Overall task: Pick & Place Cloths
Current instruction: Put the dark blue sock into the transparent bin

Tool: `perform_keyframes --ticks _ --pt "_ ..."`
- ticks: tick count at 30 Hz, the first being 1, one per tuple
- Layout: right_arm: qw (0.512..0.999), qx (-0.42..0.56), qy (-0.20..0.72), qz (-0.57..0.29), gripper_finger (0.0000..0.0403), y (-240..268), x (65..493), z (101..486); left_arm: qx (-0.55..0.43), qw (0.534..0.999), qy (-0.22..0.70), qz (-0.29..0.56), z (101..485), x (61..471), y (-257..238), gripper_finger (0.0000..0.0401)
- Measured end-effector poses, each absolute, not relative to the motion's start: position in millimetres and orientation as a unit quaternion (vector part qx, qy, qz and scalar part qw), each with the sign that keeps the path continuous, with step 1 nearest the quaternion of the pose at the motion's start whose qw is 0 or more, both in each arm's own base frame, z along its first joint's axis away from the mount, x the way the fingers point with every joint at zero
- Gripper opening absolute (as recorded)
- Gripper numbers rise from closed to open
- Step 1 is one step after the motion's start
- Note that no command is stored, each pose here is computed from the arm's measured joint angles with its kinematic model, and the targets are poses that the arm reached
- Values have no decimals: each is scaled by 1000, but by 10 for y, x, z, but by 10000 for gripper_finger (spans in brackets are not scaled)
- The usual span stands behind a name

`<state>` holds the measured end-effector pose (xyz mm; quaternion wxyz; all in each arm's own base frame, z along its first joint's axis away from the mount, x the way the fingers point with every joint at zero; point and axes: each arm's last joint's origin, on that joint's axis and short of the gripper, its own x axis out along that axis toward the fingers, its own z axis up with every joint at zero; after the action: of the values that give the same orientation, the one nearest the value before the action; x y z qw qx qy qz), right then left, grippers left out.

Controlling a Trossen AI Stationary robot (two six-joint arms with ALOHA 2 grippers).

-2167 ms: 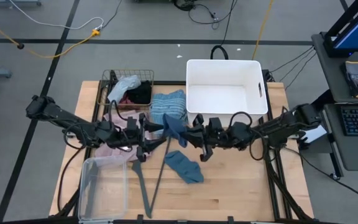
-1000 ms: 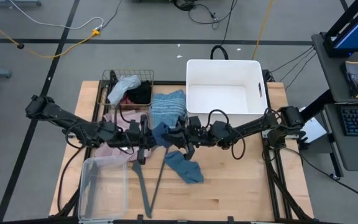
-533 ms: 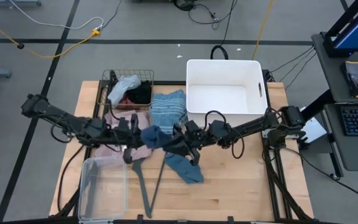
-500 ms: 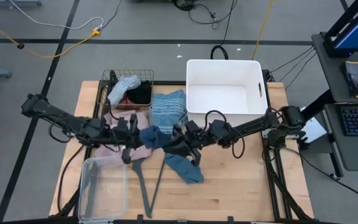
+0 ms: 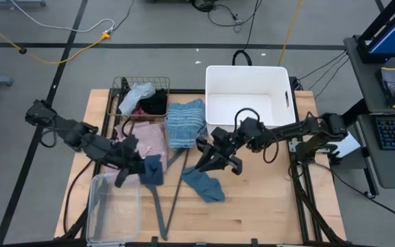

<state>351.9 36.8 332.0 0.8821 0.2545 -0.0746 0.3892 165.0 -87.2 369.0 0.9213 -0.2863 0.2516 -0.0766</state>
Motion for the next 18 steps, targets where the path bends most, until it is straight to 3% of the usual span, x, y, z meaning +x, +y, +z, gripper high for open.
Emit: perform_keyframes --ticks 5,13,18 --pt "900 216 -98 366 73 117 3328 3353 -350 868 352 -22 3803 1558 -950 11" --pt "919 189 -123 324 73 -168 3131 3402 -423 740 520 52 3579 1490 -1187 11" --pt "925 181 -130 307 73 -288 3106 3420 -437 694 564 92 3491 1421 -1320 11"
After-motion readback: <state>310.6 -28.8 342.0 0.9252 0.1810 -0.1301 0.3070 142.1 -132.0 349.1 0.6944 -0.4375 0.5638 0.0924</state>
